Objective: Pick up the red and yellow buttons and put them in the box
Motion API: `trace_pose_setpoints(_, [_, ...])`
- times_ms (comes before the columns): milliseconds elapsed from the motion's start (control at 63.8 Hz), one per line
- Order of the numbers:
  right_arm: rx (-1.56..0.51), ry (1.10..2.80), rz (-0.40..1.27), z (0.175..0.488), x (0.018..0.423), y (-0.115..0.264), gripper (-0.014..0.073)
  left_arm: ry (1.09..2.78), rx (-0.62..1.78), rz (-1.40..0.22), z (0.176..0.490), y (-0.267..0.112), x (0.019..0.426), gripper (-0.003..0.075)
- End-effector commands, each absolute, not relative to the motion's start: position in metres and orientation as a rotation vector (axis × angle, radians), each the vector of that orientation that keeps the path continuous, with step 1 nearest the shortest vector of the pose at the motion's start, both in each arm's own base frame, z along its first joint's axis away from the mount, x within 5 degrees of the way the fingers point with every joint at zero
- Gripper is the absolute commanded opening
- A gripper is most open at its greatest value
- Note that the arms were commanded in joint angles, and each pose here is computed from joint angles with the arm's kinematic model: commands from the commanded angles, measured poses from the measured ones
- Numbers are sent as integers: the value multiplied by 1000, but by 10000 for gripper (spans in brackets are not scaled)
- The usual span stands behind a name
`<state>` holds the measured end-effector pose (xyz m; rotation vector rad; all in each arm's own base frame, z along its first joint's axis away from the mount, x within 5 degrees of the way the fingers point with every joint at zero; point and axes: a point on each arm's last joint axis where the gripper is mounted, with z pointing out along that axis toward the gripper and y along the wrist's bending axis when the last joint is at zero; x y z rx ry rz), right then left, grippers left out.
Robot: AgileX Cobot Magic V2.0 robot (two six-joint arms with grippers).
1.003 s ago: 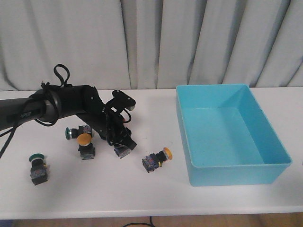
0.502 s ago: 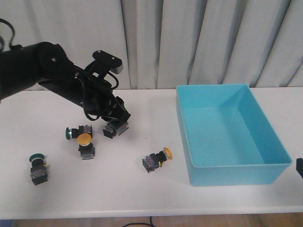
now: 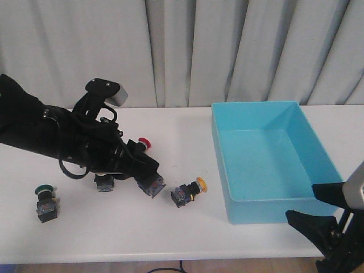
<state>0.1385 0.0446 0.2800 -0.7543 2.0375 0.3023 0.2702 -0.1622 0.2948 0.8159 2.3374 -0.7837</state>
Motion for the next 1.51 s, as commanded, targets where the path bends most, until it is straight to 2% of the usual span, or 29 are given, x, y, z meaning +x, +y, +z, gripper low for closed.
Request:
trace_pose_setpoints(0, [-765,1975,341,297,152,51,440,2212,754,-967,319,-169,261,188])
trace_pose_setpoints(172, [-917,1923,338,306,173,77,440,2194,702,-1100,323,-175,259,188])
trace_pose_setpoints(345, [-1090,1810,328,306,188,130,440,2186,655,-1154,326,-177,259,188])
trace_pose_setpoints(517, [-1134,1740,303,297,200,171,440,2186,587,-1220,329,-178,259,192])
trace_pose_setpoints(674, [-1128,1728,287,291,212,191,440,2186,587,-1221,329,-178,259,192])
trace_pose_setpoints(878, [-1089,1747,294,289,218,194,412,2186,587,-1221,329,-178,259,192])
trace_pose_setpoints(1160, [-1090,1748,299,289,217,194,234,2187,588,-1220,329,-178,259,192])
trace_pose_setpoints(1317, [-1099,1750,300,288,216,194,198,2186,586,-1219,329,-178,259,204])
trace_pose_setpoints(1395, [-1099,1750,300,288,216,194,198,2182,589,-1215,329,-178,259,235])
trace_pose_setpoints(1490, [-1099,1750,300,288,216,194,199,2178,602,-1209,329,-178,259,323])
